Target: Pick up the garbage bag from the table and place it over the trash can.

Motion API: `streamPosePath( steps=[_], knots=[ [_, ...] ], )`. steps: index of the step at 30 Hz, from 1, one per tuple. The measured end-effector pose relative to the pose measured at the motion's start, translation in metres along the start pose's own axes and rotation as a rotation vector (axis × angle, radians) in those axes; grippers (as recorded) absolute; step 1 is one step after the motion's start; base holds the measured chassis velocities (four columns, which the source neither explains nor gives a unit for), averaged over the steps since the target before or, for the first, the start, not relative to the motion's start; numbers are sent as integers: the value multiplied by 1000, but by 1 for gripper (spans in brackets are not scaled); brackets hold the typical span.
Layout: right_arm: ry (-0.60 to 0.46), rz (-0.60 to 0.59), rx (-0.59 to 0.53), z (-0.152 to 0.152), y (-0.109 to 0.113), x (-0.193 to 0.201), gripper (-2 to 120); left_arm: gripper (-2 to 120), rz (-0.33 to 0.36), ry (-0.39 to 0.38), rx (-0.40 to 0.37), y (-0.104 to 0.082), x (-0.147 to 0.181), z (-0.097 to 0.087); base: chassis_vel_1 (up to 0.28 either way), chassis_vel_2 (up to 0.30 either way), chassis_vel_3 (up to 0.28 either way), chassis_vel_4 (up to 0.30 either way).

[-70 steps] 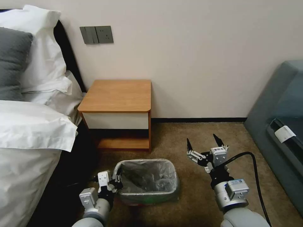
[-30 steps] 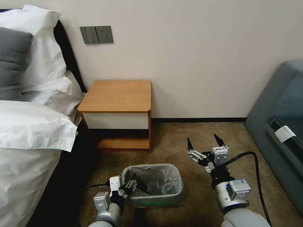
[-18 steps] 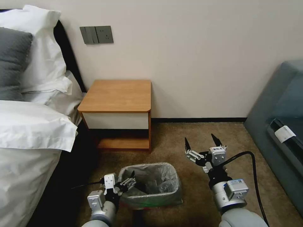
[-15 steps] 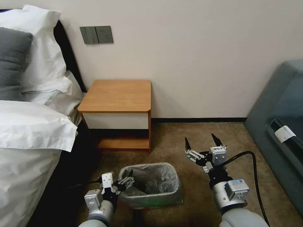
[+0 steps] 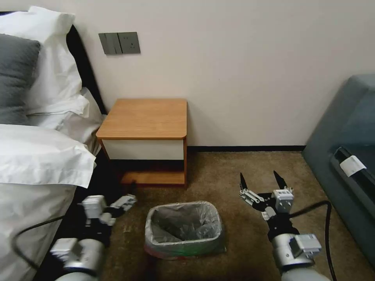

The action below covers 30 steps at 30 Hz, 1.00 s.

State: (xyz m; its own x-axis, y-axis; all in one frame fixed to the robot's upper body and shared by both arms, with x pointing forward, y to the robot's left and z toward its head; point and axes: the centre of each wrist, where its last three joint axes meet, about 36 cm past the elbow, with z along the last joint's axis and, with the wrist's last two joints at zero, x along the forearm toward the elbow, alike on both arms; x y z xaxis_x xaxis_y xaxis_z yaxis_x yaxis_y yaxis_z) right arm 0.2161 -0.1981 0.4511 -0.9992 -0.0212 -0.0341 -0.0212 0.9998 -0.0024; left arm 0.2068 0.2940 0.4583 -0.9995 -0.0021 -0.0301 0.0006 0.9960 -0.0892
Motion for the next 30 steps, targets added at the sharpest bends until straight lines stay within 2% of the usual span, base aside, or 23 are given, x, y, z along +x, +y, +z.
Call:
streamPosePath(
  steps=[4,7,13,19,30],
  knots=[
    [-31,12,9,-2,1,10,100,100,-19,-16,-16,11,21,-12,0,0,0,0],
    [-39,14,16,-3,0,16,100,100,-21,3,6,10,32,-18,0,0,0,0],
    [-53,21,19,-4,1,24,100,100,-5,34,25,1,41,-20,0,0,0,0],
    [-66,47,33,-5,4,27,100,100,16,60,-17,-5,43,-22,0,0,0,0],
    [-69,49,42,-4,5,27,100,100,17,66,-23,-6,43,-22,0,0,0,0]
  ],
)
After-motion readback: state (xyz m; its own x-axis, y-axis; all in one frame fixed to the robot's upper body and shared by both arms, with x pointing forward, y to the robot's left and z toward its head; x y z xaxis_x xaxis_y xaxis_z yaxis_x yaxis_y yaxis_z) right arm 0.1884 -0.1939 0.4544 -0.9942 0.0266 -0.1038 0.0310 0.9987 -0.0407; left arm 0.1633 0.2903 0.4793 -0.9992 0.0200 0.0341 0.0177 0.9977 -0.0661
